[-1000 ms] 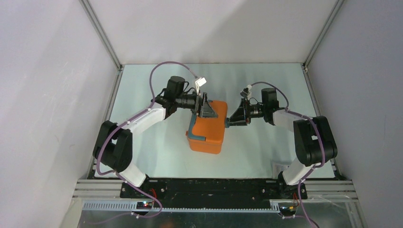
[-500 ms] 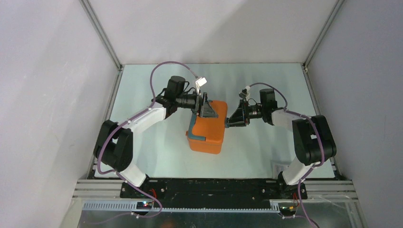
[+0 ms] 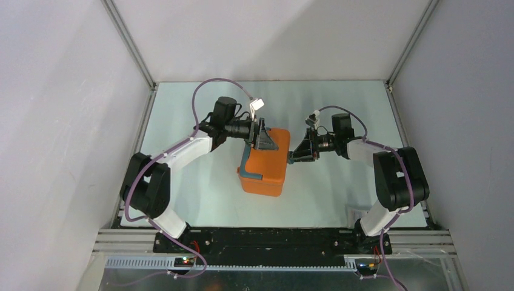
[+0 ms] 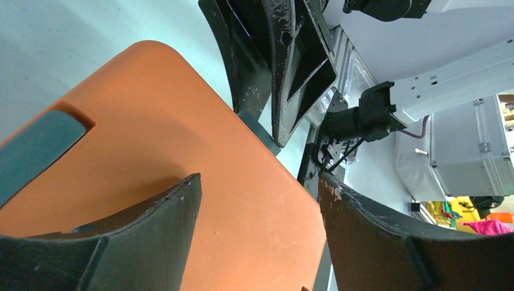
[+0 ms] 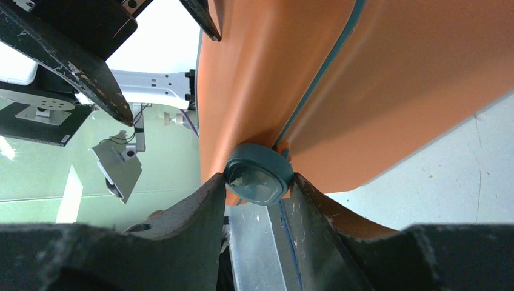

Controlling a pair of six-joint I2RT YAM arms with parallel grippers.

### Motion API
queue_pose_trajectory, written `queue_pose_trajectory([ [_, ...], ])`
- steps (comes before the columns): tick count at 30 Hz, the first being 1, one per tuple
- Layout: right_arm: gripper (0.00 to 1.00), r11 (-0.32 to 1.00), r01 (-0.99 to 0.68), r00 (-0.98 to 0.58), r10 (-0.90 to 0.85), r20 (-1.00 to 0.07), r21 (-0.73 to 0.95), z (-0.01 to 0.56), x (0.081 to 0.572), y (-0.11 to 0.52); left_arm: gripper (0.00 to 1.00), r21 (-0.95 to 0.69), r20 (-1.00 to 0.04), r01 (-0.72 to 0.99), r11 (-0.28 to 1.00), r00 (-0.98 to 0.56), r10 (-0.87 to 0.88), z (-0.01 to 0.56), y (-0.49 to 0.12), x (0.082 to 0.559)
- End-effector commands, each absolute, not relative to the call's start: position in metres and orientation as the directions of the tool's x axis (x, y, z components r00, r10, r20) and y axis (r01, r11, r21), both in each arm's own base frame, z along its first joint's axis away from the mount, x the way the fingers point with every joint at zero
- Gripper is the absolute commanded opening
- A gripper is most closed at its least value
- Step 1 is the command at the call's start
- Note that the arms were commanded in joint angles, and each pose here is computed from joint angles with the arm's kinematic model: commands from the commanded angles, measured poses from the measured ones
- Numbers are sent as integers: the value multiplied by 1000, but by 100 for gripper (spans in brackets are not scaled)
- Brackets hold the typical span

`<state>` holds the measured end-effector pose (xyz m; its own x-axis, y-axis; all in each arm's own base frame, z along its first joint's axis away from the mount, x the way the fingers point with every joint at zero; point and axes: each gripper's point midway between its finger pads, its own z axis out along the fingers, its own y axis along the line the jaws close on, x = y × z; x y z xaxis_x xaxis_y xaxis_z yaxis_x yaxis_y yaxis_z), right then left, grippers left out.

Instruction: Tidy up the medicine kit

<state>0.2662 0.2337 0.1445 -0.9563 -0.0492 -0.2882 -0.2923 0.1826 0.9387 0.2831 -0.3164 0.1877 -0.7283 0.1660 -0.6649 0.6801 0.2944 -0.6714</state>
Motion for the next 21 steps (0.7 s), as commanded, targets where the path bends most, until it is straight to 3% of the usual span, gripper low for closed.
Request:
queue_pose_trajectory([
  [1,46,204,-332,-943,-39,-332,921,144,277,233,79,-733,-499,549,402,-835,230,135,-309,266],
  [21,45,199,-273,-962,-47,-269,941,126,278,233,78,-738,-493,546,396,-838,234,134,-309,265],
])
